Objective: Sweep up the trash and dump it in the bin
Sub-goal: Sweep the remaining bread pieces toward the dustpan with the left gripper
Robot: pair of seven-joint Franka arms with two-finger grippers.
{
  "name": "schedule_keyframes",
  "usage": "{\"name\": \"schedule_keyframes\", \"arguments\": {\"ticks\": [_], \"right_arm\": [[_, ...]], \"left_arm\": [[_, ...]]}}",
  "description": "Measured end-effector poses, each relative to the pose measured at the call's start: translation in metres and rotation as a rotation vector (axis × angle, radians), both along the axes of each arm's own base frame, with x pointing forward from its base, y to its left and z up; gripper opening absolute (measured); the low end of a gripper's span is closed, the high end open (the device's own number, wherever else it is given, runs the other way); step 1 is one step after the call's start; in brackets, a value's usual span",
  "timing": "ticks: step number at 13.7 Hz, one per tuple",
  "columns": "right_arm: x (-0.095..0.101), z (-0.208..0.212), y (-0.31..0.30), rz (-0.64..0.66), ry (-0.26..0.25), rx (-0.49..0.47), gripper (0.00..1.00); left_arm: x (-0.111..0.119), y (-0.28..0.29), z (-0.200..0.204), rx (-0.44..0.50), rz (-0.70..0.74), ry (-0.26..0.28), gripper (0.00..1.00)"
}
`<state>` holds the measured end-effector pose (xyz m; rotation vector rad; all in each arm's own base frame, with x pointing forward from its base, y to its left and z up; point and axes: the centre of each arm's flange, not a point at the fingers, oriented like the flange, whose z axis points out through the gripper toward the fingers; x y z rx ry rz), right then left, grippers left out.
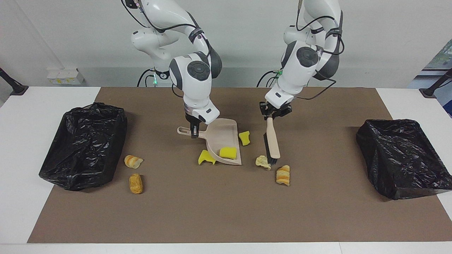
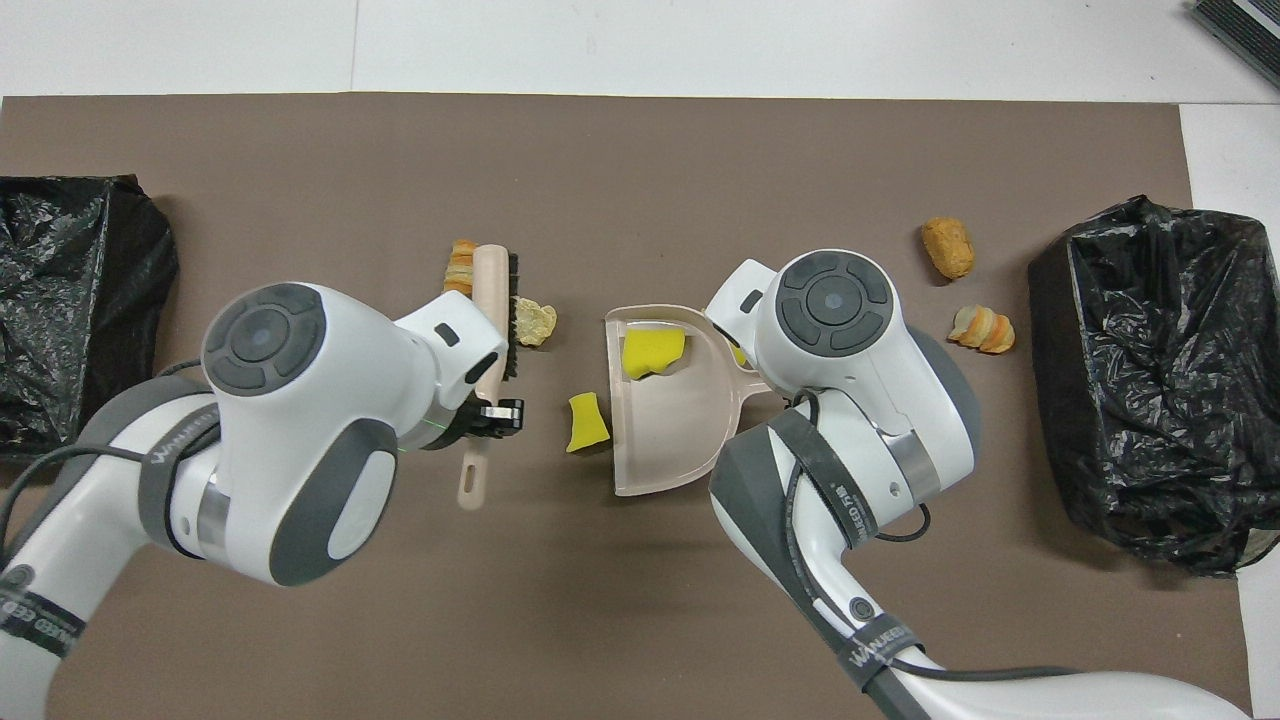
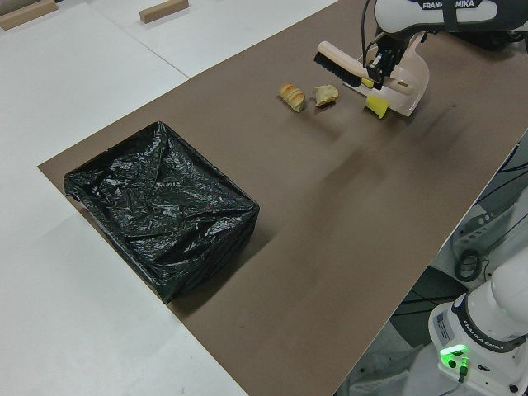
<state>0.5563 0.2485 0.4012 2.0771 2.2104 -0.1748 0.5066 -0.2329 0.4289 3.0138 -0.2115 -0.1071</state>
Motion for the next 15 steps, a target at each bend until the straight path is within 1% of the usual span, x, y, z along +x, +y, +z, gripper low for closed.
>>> {"name": "schedule_keyframes", "arguments": {"ticks": [3, 5, 6, 8, 10, 12, 15], "right_arm": [[-0.003, 0.0, 0.003, -0.009, -0.001, 0.0, 0.33], [-0.004, 0.001, 0.003, -0.012, -0.002, 0.0, 0.33], [-0.004, 0.001, 0.004, -0.012, -0.002, 0.0, 0.33], [-0.004, 0.001, 0.004, -0.013, -0.002, 0.0, 0.33], [-0.004, 0.001, 0.004, -0.015, -0.002, 0.0, 0.33], [-0.004, 0.0, 0.004, -0.017, -0.002, 0.0, 0.33], [-0.004, 0.0, 0.004, -0.017, -0.002, 0.0, 0.33]], "left_arm": [[0.037, 0.053, -0.026, 0.078, -0.104, -0.008, 0.27], [0.063, 0.079, -0.048, 0.139, -0.216, -0.005, 0.27], [0.073, 0.091, -0.061, 0.162, -0.277, 0.007, 0.27], [0.083, 0.106, -0.081, 0.169, -0.348, 0.033, 0.27], [0.081, 0.1, -0.087, 0.164, -0.382, 0.044, 0.27], [0.069, 0.076, -0.089, 0.161, -0.428, 0.055, 0.27], [0.031, 0.018, -0.093, 0.162, -0.537, 0.072, 0.27]]}}
